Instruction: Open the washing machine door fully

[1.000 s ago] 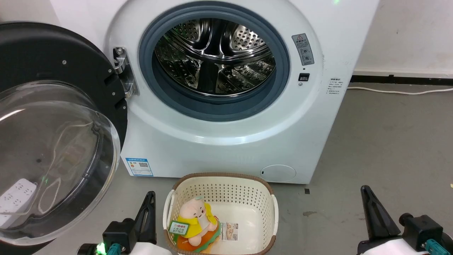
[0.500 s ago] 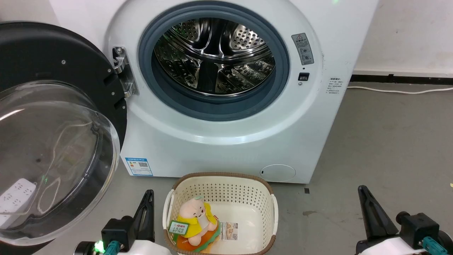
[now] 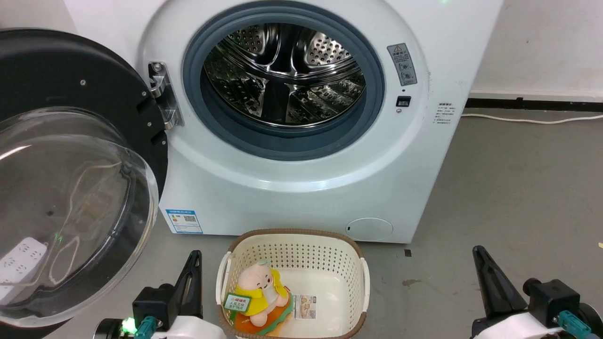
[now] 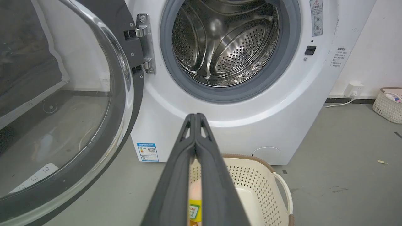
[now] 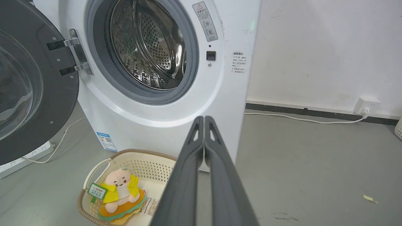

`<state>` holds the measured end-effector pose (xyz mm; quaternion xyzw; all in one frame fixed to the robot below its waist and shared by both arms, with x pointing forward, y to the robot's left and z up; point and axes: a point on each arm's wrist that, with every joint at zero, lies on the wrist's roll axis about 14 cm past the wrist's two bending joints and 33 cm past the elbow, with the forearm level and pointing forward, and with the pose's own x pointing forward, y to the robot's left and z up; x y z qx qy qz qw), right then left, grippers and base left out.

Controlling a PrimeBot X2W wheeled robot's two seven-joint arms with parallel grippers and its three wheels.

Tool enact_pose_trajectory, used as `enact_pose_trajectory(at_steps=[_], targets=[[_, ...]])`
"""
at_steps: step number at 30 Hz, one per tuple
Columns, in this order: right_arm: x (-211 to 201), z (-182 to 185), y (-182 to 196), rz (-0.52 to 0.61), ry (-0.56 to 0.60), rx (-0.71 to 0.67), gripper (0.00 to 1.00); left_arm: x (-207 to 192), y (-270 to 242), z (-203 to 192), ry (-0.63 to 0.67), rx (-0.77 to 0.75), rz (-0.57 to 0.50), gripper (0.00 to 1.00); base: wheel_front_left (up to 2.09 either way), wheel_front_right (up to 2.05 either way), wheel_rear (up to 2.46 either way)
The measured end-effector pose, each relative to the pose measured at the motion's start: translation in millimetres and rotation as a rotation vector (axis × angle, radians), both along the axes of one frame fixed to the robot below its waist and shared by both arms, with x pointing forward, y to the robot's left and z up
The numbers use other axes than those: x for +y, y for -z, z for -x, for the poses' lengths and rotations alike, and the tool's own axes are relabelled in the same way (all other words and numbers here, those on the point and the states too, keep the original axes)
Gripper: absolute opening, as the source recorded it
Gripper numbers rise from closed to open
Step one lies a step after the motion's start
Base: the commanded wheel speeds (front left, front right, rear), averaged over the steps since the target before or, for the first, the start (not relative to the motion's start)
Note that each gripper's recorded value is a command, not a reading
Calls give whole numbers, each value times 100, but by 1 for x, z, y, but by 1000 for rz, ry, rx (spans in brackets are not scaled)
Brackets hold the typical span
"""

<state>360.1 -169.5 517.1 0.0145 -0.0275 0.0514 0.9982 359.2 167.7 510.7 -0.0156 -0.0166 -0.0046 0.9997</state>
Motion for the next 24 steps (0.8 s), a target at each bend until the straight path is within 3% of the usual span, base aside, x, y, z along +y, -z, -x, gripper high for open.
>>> enact_pose_trajectory(at_steps=[24], targets=[[3, -4, -2, 25, -8, 20, 0, 2, -4, -4, 0, 15, -21, 0, 0, 0, 0]])
